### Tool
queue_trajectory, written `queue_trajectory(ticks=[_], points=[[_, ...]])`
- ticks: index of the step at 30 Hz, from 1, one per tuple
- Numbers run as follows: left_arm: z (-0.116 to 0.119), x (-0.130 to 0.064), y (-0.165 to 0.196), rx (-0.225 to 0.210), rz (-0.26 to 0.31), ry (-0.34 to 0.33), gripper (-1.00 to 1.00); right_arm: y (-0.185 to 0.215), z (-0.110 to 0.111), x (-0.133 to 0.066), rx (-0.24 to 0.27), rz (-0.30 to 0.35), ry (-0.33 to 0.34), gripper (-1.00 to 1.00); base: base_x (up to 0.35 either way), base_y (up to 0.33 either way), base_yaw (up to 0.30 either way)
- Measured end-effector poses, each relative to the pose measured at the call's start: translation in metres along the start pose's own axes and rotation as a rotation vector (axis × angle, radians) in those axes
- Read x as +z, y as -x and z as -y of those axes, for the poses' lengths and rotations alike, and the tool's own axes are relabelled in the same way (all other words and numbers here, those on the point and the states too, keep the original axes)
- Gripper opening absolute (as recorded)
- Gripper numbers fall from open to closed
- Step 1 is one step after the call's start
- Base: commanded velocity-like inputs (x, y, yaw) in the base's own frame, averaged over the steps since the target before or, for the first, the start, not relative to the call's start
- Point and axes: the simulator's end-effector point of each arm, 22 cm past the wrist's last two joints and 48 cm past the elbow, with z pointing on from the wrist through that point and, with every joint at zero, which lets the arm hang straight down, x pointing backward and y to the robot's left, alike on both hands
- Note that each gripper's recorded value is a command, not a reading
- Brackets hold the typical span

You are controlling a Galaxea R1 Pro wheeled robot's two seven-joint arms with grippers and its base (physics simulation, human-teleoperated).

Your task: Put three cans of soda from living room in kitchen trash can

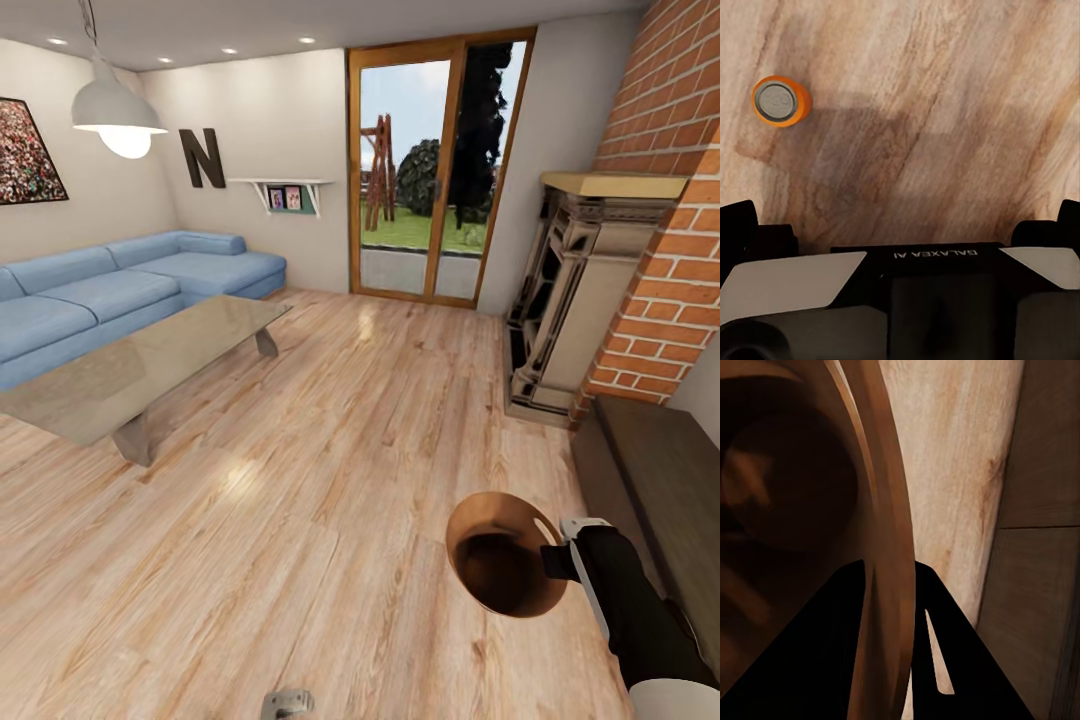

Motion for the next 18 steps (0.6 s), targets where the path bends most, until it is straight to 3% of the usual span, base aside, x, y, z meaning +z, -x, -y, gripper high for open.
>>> queue_trajectory(ticks=[12,18], points=[[-0.002,0.0,0.004,0.005,0.007,0.007,1.0,0.0,-0.001,0.0,0.0,0.0,0.002,-1.0,0.038,0.017,0.001],[-0.02,-0.006,0.033,0.011,0.054,0.026,1.0,0.0,-0.003,0.0,-0.008,0.0,0.002,-1.0,0.005,0.002,0.0]])
